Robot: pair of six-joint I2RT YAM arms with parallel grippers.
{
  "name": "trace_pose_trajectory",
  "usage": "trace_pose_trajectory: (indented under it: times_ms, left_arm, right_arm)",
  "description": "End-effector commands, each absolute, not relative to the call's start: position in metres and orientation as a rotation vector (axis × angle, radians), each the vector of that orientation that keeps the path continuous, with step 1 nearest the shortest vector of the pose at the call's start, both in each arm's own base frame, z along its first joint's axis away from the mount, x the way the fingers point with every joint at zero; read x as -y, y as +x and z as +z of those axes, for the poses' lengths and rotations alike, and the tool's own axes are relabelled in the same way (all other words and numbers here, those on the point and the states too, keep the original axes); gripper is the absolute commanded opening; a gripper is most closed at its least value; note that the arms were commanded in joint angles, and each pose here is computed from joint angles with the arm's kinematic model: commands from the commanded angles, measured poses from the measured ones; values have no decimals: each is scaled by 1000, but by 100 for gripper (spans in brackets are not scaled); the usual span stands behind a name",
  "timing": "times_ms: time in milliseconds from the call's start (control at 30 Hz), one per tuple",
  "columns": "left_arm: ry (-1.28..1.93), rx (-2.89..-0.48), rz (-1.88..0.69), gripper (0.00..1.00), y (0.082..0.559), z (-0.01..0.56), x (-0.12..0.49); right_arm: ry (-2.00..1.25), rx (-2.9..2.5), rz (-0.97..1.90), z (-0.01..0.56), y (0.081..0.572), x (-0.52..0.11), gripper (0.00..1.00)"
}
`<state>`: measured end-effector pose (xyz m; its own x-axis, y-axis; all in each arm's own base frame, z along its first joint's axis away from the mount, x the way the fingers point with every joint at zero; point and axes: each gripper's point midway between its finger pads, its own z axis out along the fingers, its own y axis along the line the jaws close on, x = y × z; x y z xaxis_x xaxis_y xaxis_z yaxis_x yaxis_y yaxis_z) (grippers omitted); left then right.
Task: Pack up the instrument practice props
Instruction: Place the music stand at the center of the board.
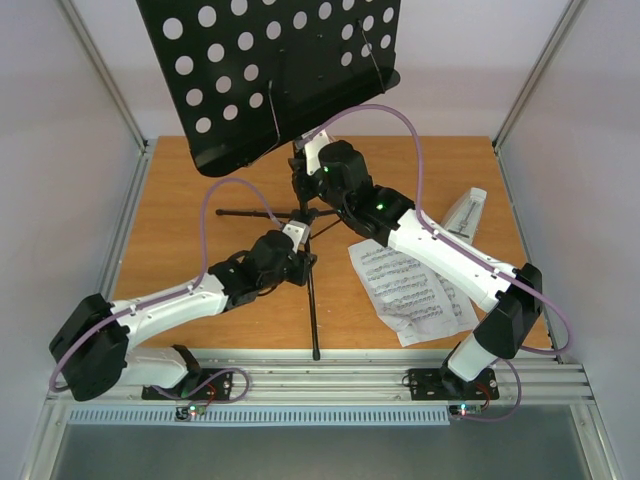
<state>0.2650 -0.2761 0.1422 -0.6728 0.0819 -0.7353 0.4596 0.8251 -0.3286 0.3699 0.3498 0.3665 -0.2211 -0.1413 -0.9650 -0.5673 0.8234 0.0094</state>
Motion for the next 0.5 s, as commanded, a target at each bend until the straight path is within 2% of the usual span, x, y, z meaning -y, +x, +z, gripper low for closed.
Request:
trace_pose_trajectory:
  times_ms: [0,67,267,467]
  left_arm:
    - [303,-2212,-555,33,279,154,271]
    - [291,-2221,-551,33,280,151,272]
    - [259,-2226,-508,16,284,150,266]
    - [256,-2181,-536,4,285,165,267]
  right_arm:
    - [-400,-1497,543,473,354,-333,1]
    - [-402,-1497,550,473,353,-333,1]
    - [-400,-1498,554,474,351,-332,1]
    - [-401,-1509,558,471,350,-331,1]
